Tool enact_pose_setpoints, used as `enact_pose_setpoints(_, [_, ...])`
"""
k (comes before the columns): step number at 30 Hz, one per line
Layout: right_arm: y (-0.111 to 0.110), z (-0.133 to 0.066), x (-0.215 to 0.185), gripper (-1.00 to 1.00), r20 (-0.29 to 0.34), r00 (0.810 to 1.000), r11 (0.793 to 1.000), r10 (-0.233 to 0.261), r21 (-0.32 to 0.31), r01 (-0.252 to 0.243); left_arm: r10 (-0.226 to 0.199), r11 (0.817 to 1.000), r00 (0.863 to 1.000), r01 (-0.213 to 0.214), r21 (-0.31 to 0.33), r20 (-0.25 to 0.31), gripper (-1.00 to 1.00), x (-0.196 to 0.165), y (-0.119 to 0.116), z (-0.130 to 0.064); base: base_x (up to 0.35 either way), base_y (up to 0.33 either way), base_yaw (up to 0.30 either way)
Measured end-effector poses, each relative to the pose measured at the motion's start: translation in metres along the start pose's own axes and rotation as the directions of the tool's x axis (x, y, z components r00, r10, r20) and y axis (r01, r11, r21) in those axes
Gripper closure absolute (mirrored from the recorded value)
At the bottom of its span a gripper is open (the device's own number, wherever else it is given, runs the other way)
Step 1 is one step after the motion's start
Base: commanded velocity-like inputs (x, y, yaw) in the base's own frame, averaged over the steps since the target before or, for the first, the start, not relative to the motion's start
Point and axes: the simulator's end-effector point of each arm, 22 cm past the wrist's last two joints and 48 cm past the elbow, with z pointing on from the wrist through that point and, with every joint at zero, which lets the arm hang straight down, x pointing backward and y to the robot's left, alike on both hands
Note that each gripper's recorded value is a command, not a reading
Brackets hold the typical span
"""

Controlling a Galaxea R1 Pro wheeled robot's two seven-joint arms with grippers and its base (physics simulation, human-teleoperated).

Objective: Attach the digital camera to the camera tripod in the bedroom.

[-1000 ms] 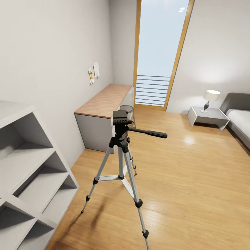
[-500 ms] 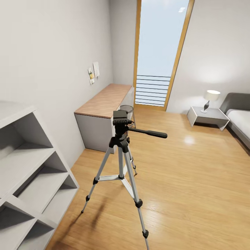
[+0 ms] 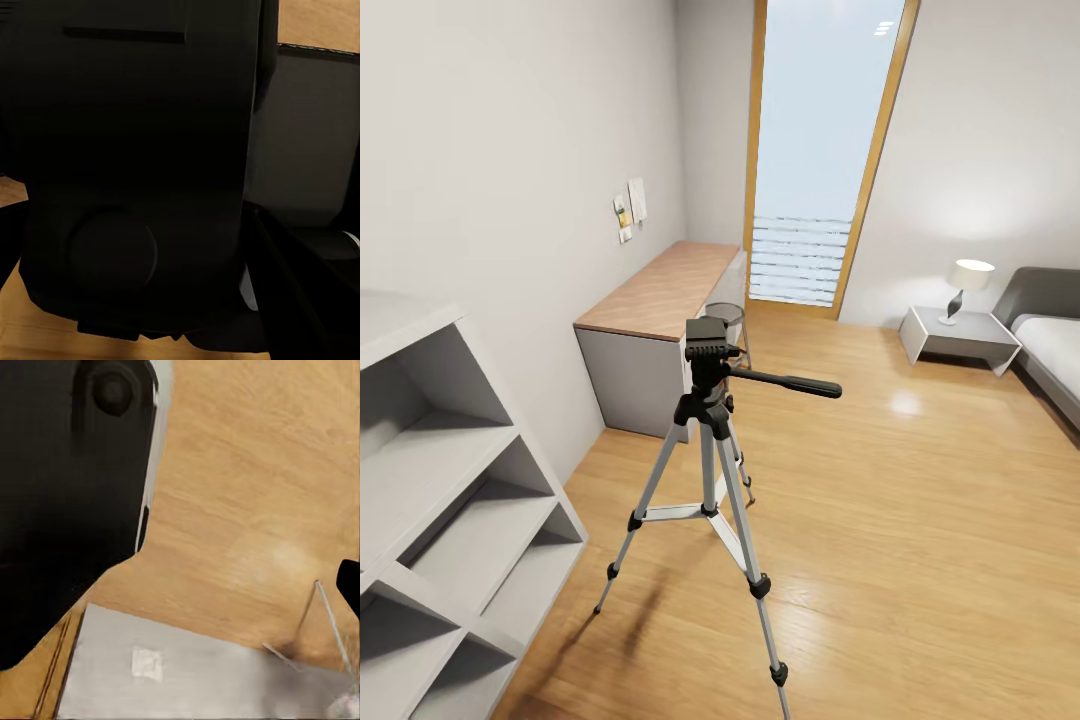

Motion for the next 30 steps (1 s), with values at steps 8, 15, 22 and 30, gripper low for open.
enact_pose_setpoints(8, [-0.076,-0.097,-0.243,-1.00,0.457,0.889,0.989,-0.023,0.142,-0.048,0.000,1.000,1.000,0.000,0.000,0.000,1.00,0.000,0.000,0.000,0.000,0.000,0.000])
enact_pose_setpoints(15, [-0.100,-0.128,-0.298,-1.00,0.480,0.877,0.983,-0.007,0.166,-0.083,0.000,1.000,1.000,0.000,0.000,0.000,1.00,0.000,0.000,0.000,0.000,0.000,0.000])
enact_pose_setpoints(22, [-0.114,-0.157,-0.355,-1.00,0.482,0.876,0.982,0.031,0.147,-0.115,0.000,1.000,1.000,0.000,0.000,0.000,1.00,0.000,0.000,0.000,0.000,0.000,0.000])
enact_pose_setpoints(30, [-0.121,-0.191,-0.410,-1.00,0.520,0.853,0.985,0.049,0.117,-0.128,0.000,1.000,1.000,0.000,0.000,0.000,1.00,0.000,0.000,0.000,0.000,0.000,0.000])
